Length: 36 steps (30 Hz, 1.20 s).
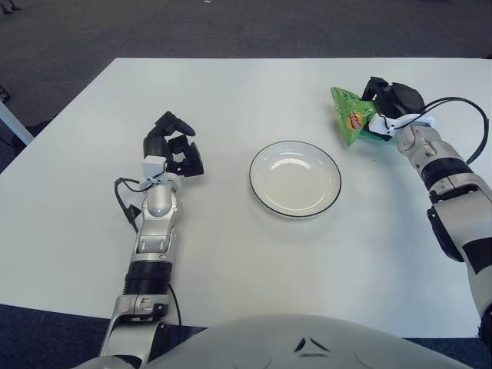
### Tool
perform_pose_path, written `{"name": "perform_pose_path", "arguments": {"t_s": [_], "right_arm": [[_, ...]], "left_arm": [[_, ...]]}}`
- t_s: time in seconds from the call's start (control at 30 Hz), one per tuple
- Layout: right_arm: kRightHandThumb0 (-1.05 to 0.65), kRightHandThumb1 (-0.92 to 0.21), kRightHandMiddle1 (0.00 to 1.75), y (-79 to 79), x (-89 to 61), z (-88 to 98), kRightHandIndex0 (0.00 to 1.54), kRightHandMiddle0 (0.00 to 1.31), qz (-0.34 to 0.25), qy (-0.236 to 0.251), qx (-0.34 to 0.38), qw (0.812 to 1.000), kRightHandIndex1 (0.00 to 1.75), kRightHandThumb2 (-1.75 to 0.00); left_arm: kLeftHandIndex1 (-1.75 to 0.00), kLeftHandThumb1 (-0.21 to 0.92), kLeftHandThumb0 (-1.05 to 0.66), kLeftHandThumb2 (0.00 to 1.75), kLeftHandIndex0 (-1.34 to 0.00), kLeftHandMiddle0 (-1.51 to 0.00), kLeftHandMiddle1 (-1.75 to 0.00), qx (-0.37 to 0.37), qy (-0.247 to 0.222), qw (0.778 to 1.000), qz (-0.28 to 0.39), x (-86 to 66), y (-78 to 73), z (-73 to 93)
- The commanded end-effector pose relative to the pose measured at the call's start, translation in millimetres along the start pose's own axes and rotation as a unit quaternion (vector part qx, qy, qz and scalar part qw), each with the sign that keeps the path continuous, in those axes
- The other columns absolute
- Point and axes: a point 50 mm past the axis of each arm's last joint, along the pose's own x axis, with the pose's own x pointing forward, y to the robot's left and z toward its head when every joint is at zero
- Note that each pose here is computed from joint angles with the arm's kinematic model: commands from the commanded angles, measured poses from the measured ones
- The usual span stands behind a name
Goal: Put the snack into the plate.
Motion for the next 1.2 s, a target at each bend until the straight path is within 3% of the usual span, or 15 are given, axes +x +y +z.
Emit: {"name": "perform_pose_path", "arguments": {"t_s": [0.0, 0.37, 0.77, 0.97, 1.17], "right_arm": [[0.00, -0.08, 1.75, -18.1, 5.3, 13.4, 0.77, 0.57, -0.031, -0.020, 0.046, 0.998, 1.73, -1.59], [0.00, -0.05, 1.75, -50.5, 9.6, 38.0, 0.81, 0.60, -0.075, -0.061, 0.098, 0.990, 1.70, -1.62], [0.00, 0.03, 1.75, -87.4, 8.1, 78.3, 0.88, 0.66, -0.124, -0.169, 0.119, 0.970, 1.70, -1.70], [0.00, 0.06, 1.74, -96.2, -0.9, 92.2, 0.87, 0.68, -0.126, -0.223, 0.136, 0.957, 1.74, -1.74], [0.00, 0.07, 1.71, -95.1, -5.7, 107.9, 0.87, 0.72, -0.122, -0.271, 0.163, 0.941, 1.75, -1.75]], "left_arm": [[-1.75, 0.02, -0.62, 1.68, -0.87, -1.30, -1.75, -0.005, 0.128, 0.992, 0.015, -50.1, 0.1, -50.2], [-1.75, 0.02, -0.62, 1.68, -0.86, -1.30, -1.75, -0.003, 0.130, 0.991, 0.013, -48.7, -0.9, -51.2], [-1.75, 0.02, -0.62, 1.68, -0.86, -1.30, -1.75, -0.003, 0.134, 0.991, 0.017, -47.8, -1.2, -52.4], [-1.75, 0.02, -0.62, 1.68, -0.86, -1.31, -1.75, -0.001, 0.135, 0.991, 0.016, -47.3, -1.6, -53.4], [-1.75, 0.03, -0.61, 1.67, -0.86, -1.30, -1.75, -0.004, 0.133, 0.991, 0.004, -46.4, -0.7, -55.5]]}}
